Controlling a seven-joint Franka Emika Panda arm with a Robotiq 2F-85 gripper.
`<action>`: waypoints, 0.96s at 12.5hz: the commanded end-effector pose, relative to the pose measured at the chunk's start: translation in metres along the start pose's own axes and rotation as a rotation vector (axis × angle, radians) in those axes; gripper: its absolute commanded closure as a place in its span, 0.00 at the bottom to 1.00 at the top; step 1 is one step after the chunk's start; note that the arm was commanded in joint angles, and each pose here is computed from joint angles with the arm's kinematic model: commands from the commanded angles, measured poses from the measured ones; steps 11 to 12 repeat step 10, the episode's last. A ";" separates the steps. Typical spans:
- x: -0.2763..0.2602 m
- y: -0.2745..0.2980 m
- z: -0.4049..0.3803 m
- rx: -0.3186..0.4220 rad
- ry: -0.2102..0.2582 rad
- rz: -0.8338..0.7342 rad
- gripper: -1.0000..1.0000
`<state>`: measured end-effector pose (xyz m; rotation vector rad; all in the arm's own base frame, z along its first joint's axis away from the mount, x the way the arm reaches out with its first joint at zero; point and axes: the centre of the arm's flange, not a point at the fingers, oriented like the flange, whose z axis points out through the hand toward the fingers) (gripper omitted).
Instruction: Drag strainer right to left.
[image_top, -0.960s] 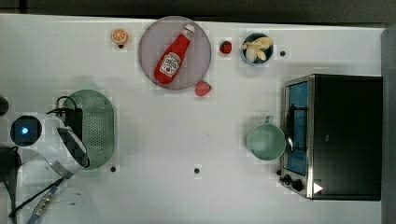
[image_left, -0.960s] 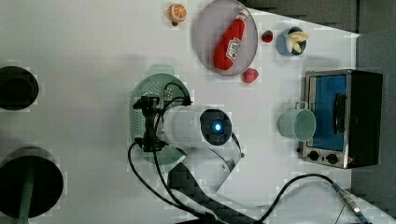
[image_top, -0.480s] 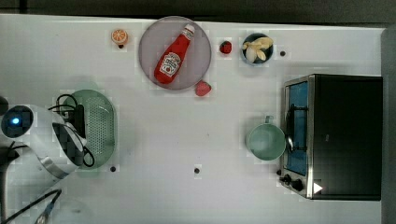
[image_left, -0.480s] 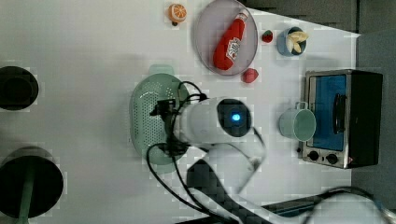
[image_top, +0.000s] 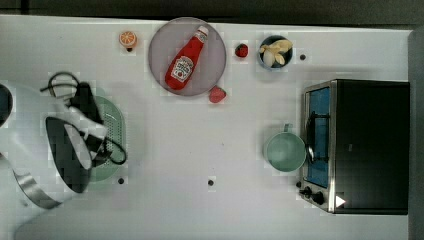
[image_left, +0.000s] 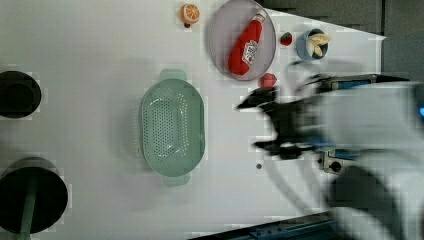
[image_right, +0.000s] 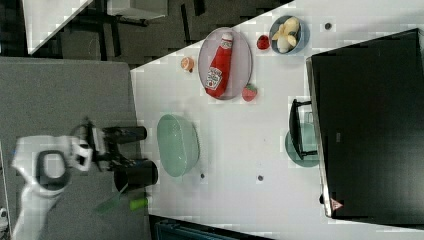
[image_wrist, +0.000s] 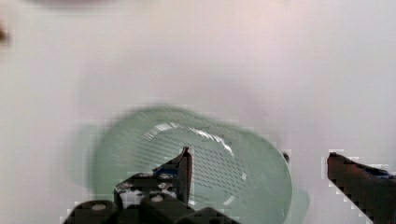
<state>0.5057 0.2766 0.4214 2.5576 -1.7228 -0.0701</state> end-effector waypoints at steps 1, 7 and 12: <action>0.117 0.031 -0.069 0.047 0.005 -0.090 0.00; 0.278 0.125 -0.136 0.094 -0.021 -0.132 0.00; 0.308 0.151 -0.145 0.085 0.008 -0.249 0.00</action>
